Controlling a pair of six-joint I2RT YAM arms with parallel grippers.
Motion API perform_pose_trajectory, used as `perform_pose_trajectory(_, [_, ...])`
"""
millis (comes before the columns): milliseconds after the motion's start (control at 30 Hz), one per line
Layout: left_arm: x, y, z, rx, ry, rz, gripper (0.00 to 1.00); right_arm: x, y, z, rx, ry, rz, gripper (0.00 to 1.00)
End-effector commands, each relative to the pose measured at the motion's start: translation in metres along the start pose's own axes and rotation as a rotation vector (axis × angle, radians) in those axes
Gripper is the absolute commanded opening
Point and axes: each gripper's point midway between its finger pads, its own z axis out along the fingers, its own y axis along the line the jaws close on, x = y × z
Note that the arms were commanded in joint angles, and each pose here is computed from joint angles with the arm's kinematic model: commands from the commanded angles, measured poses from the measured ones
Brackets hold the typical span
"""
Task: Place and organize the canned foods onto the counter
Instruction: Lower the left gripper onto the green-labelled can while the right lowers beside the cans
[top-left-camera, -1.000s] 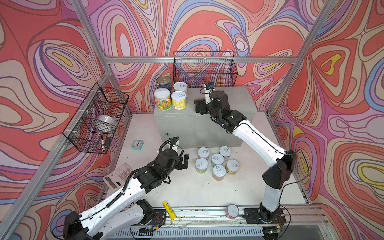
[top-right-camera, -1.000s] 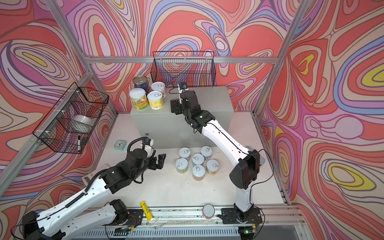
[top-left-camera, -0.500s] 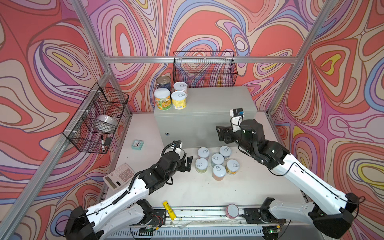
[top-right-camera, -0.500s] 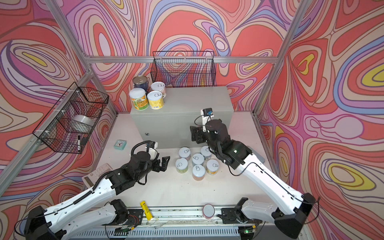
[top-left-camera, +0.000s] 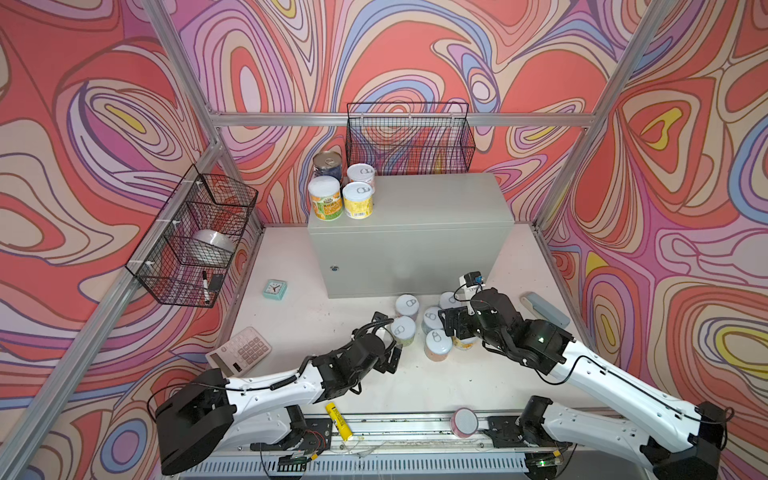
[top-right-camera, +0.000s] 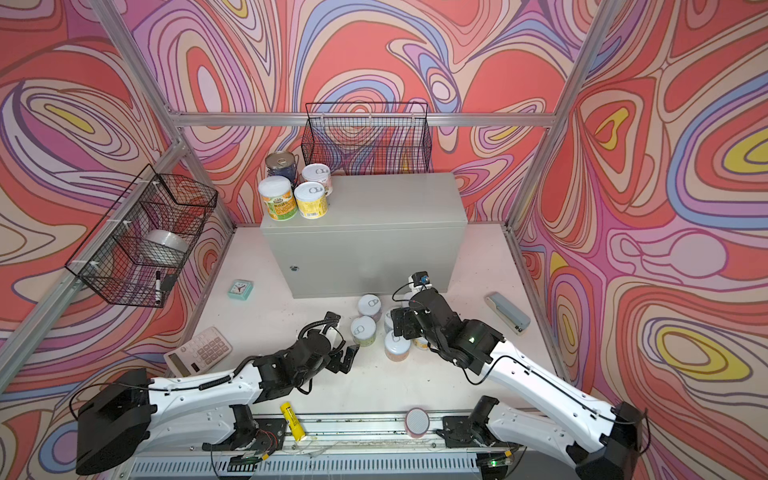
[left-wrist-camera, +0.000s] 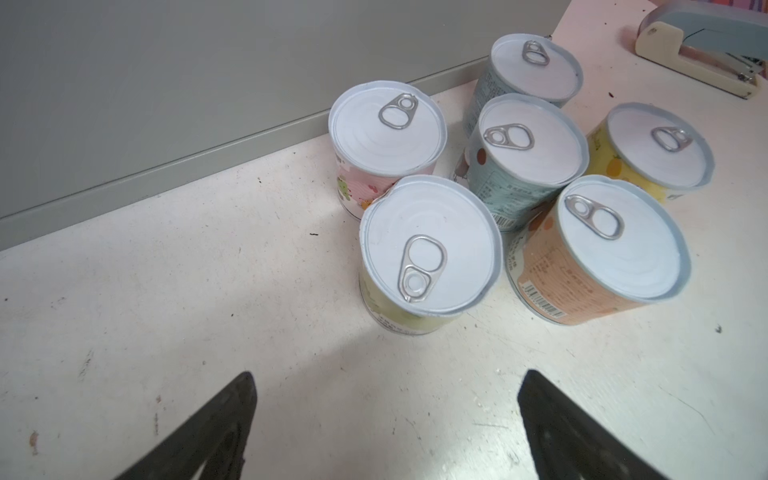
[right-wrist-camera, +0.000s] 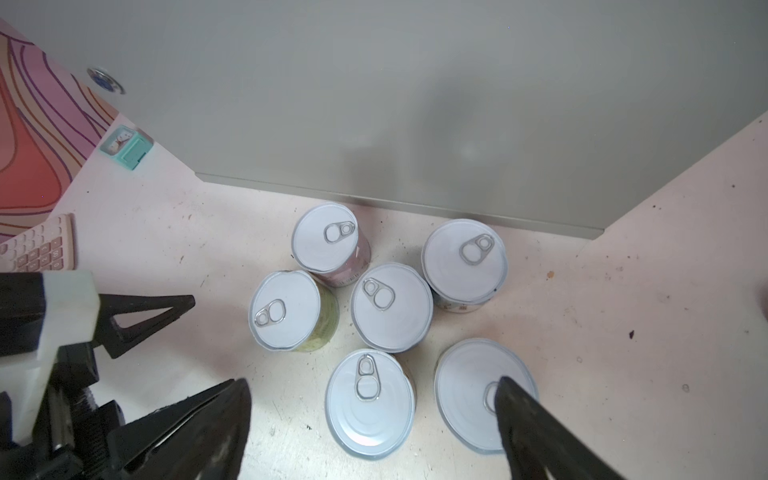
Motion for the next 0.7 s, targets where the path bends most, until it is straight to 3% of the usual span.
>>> perform_pose_trajectory(0, [-0.024,-0.008,0.007,0.015,-0.124,-0.047,1.0,0.006,0.004,0.002,-0.034,-0.006,0.029,0.95])
perform_pose_trajectory(667, [-0.009,-0.027,0.063,0.021,-0.132,-0.035,1.0,0.015,0.002,0.019,-0.015,0.007,0.02,0.93])
